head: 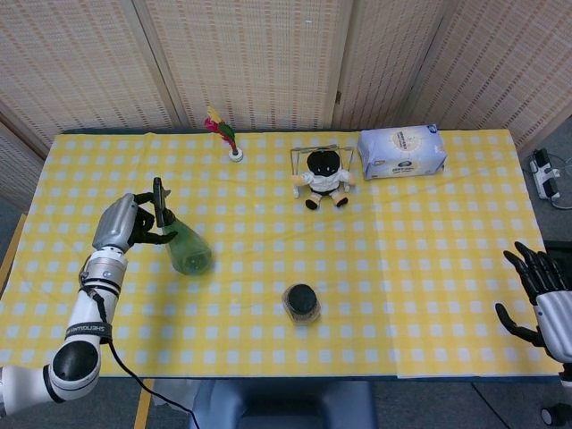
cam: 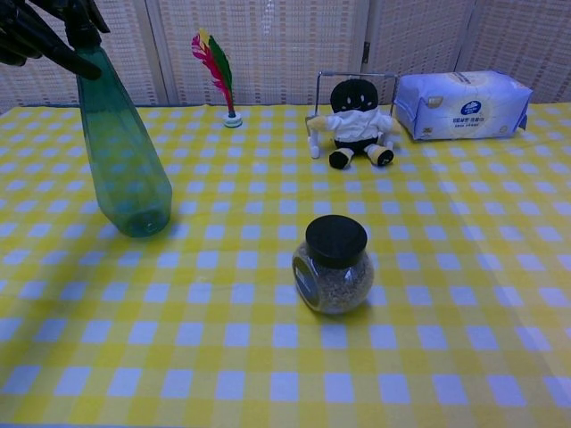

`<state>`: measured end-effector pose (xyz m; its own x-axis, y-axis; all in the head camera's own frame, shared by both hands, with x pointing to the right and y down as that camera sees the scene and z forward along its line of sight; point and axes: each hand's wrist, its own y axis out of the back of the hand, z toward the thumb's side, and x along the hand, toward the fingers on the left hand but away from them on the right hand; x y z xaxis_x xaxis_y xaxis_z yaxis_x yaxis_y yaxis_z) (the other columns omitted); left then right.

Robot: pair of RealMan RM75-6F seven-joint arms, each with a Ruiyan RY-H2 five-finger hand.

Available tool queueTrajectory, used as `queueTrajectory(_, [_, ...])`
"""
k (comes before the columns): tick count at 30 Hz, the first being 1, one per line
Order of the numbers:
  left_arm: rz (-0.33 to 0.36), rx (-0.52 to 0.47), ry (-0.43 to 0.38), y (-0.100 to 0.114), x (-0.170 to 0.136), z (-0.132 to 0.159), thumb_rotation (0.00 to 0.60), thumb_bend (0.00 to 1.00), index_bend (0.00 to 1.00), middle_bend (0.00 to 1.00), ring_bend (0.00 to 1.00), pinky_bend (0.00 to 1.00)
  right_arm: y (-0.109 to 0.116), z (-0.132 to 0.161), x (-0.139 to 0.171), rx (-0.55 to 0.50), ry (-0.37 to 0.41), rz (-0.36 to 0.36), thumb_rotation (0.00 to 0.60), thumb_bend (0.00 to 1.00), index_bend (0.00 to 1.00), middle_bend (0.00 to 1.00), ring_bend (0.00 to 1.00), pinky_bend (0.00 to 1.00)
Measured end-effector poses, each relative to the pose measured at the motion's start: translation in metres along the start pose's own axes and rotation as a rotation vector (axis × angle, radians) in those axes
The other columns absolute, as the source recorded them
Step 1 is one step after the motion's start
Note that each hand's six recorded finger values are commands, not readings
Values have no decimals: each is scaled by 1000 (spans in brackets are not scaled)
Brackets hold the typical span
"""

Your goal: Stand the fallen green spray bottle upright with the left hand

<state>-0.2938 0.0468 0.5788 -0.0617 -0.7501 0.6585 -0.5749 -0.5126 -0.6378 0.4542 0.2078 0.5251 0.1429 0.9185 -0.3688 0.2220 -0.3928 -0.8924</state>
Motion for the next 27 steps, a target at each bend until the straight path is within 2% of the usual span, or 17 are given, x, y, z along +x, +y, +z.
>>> queueTrajectory(10, [-10, -4, 5, 0, 4, -9, 600, 350, 937, 1000, 1000, 1000, 0, 0, 0, 0, 0, 2, 600, 426, 0, 0, 0, 0])
queueTrajectory(22, [-14, 9, -36, 0, 1, -9, 600, 347, 667, 1000, 1000, 1000, 0, 1, 2, 5, 1, -1, 600, 425, 0, 0, 0, 0])
queueTrajectory(27, [-25, 11, -36, -2, 0, -11, 600, 335, 598, 1000, 1000, 1000, 0, 1, 3, 4, -3, -3, 600, 425, 0, 0, 0, 0])
